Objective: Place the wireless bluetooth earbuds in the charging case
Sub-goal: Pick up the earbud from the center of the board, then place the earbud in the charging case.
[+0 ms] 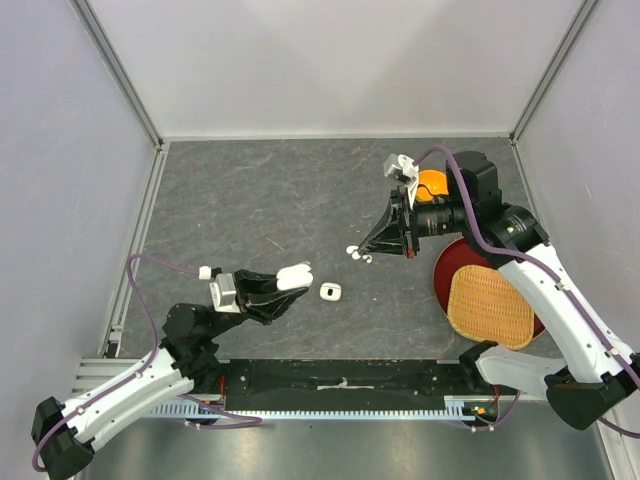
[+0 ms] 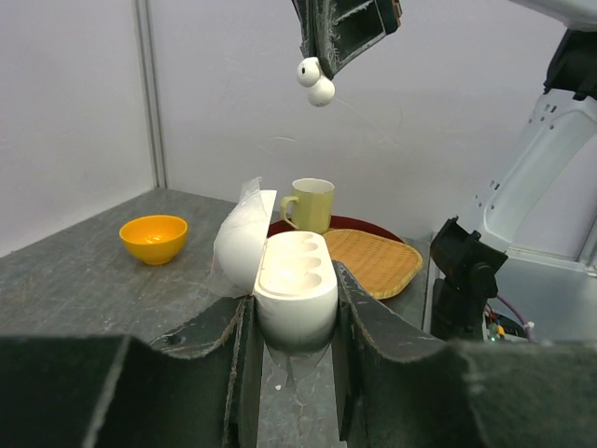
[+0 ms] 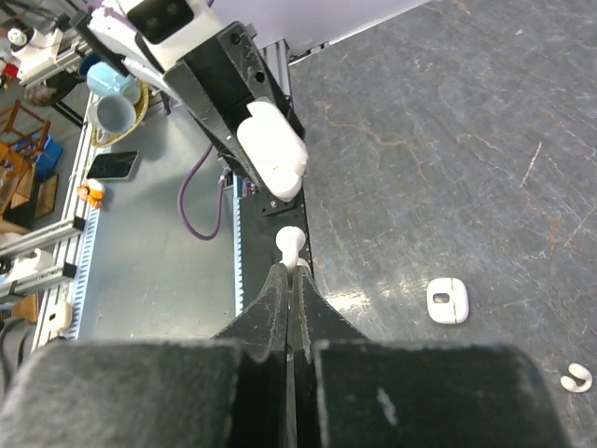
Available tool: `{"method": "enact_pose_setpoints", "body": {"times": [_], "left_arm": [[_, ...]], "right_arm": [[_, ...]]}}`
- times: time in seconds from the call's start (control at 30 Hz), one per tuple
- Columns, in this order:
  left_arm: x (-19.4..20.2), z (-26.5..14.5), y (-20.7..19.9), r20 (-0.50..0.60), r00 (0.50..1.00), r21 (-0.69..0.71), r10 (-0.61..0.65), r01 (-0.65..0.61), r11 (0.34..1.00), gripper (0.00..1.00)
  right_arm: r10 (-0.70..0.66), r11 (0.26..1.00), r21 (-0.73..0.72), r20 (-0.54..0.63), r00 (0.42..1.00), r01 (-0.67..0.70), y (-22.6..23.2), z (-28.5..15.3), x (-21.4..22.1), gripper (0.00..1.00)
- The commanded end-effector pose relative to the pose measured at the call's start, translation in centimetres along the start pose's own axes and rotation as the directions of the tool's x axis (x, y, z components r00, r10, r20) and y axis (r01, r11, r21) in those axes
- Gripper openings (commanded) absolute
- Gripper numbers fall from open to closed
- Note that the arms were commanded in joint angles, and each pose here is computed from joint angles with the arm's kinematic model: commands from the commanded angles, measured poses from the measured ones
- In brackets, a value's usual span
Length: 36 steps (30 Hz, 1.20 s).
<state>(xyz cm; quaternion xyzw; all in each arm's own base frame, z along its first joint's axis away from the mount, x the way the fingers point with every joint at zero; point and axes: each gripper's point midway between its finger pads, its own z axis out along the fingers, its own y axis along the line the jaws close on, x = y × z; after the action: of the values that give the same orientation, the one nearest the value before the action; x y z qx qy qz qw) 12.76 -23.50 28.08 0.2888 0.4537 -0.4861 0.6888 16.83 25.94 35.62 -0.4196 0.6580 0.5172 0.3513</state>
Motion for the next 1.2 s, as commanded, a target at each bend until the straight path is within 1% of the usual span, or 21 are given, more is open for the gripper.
{"method": "enact_pose_setpoints", "body": {"times": [0.0,0.17,0.33,0.47,0.87,1.17], "left_arm": [[-2.2,0.9,-1.6,0.042,0.999,0.084,-0.003,-0.001,0.996,0.02],[-2.0,1.2,-2.2,0.025,1.000,0.128,-0.003,0.000,0.992,0.02],[-1.3,1.6,-3.0,-0.014,1.000,0.186,-0.008,0.011,0.982,0.02],[-1.3,1.9,-3.4,-0.020,1.000,0.219,-0.006,0.011,0.976,0.02],[-0.7,2.4,-5.1,-0.063,0.998,0.334,-0.020,0.040,0.942,0.02],[-0.8,2.6,-5.8,-0.071,0.997,0.376,-0.037,0.062,0.925,0.02]], "right_arm": [[-0.097,0.995,-0.012,-0.024,0.995,0.097,2.5,-0.6,-0.4,0.00],[-0.131,0.991,-0.039,-0.037,0.991,0.129,4.4,0.0,-0.5,0.00],[-0.143,0.988,-0.068,-0.072,0.987,0.138,5.6,1.5,-0.1,0.00],[-0.172,0.983,-0.087,-0.107,0.979,0.163,6.5,3.0,0.2,0.00],[-0.218,0.974,-0.103,-0.205,0.954,0.200,7.3,6.5,1.6,0.00],[-0.241,0.969,-0.109,-0.245,0.939,0.221,7.7,7.5,2.4,0.00]]}}
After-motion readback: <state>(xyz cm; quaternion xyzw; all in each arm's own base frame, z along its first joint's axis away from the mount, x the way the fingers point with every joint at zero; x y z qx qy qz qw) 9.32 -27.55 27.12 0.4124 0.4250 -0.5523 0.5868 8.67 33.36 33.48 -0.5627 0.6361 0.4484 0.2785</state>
